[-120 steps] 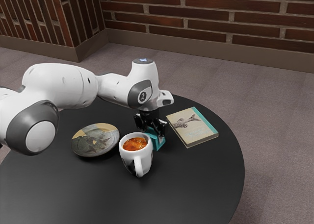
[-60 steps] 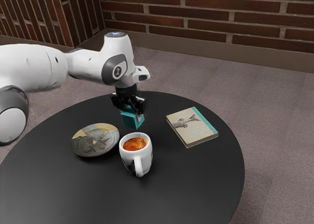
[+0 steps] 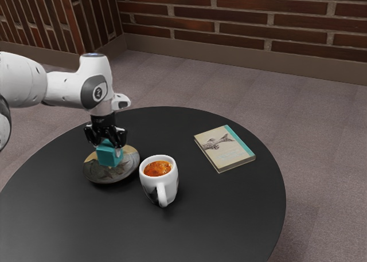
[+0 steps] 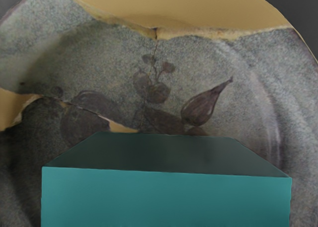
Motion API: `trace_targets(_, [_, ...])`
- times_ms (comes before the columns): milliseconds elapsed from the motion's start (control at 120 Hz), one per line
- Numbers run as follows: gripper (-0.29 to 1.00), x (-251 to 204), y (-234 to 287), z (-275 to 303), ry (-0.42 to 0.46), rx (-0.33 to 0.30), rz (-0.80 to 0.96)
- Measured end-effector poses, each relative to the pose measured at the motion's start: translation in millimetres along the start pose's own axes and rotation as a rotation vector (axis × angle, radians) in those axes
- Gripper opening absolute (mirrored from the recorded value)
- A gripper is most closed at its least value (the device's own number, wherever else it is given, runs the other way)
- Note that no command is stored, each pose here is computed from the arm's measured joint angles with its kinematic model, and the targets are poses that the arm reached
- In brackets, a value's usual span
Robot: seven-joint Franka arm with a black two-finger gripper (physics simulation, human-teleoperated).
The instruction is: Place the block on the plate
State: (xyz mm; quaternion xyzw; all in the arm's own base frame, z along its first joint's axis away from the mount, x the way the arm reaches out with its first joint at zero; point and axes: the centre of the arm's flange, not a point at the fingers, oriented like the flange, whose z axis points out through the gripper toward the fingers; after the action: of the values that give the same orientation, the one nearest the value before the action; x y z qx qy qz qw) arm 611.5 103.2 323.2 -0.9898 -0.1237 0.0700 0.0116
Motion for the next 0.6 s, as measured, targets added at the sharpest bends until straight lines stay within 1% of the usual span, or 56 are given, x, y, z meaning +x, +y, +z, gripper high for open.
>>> trace_targets(67, [0.40,2.4,-7.1,8.8,-0.009,0.001,-0.012])
trace_targets(175, [0.52,4.3,-10.6,11.0,-0.006,-0.001,-0.014])
trace_targets(250, [0.57,4.6,-10.9,6.8,0.003,-0.004,-0.011])
trace_targets(300, [0.60,3.2,-11.3,-6.6,0.024,-0.010,-0.008])
trace_targets(392, [0.64,-9.0,-10.1,-58.8,0.087,-0.038,0.010])
trace_targets(475, [0.66,-20.8,1.4,-110.4,0.135,-0.062,0.046])
trace_targets(533, [0.67,-32.0,18.3,-157.5,0.173,-0.078,0.088])
trace_targets(600, [0.68,-61.0,54.2,-221.0,0.225,-0.087,0.175])
